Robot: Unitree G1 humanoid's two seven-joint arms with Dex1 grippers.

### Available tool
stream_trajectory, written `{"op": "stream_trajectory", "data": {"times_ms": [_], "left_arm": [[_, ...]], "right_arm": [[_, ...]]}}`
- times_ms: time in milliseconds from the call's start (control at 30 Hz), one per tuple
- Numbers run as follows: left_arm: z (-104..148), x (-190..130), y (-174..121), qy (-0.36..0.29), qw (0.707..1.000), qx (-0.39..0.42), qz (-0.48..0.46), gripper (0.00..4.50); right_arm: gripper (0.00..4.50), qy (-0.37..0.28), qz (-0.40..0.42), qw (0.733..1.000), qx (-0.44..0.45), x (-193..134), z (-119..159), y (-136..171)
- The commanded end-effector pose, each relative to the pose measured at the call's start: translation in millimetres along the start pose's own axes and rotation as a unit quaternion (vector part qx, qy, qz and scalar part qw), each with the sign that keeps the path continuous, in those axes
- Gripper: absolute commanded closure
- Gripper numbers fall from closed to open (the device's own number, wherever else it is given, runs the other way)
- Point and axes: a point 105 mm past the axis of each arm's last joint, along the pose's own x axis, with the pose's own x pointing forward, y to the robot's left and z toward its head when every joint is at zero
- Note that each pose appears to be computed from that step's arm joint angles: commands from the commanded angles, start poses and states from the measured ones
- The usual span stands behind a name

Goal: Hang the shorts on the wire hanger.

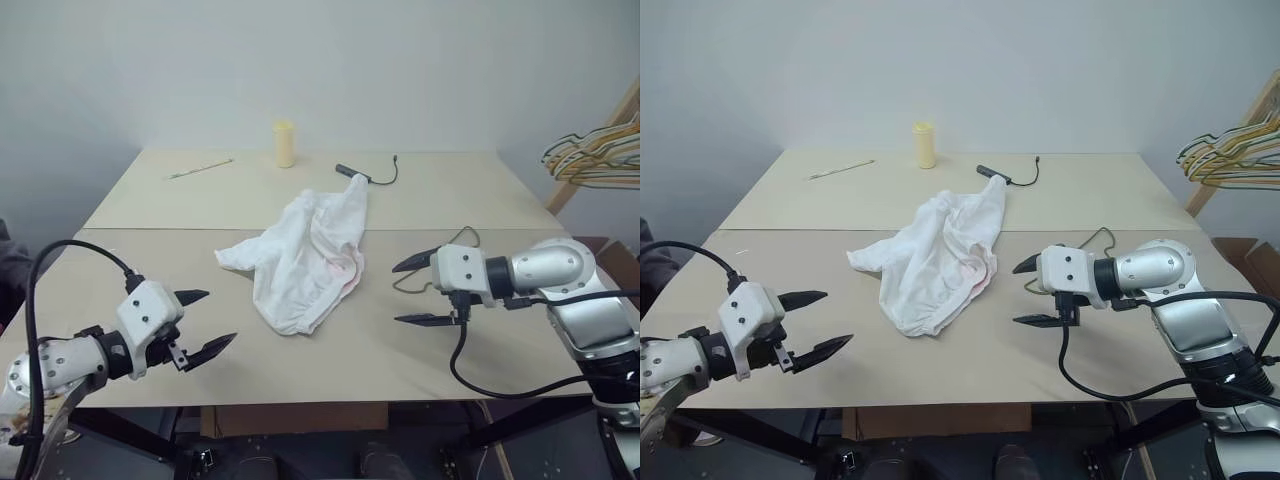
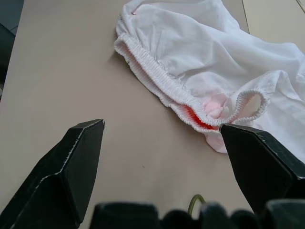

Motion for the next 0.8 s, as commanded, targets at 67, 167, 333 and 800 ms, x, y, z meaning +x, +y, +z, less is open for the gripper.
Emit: {"op": "stream_trajectory", "data": {"times_ms": [67,167,333,800], "left_arm": [[15.7,-2.4,3.0,-0.026,0.999,0.020,0.004,0.00],[17.9,-2.0,3.1,-0.028,0.999,0.029,0.007,0.00],[9.9,-1.5,0.8,-0.007,0.999,0.031,0.005,0.00],[-32.5,5.9,2.3,0.106,0.993,0.053,0.003,0.00]], "right_arm": [[0.03,-0.005,-0.011,1.000,-0.023,-3.6,9.3,-4.9],[0.03,-0.006,-0.011,1.000,-0.022,-2.4,9.1,-3.8],[0.03,-0.010,-0.012,1.000,-0.022,0.6,11.3,-3.3],[0.03,0.007,0.012,1.000,0.011,71.8,40.7,10.3]]}}
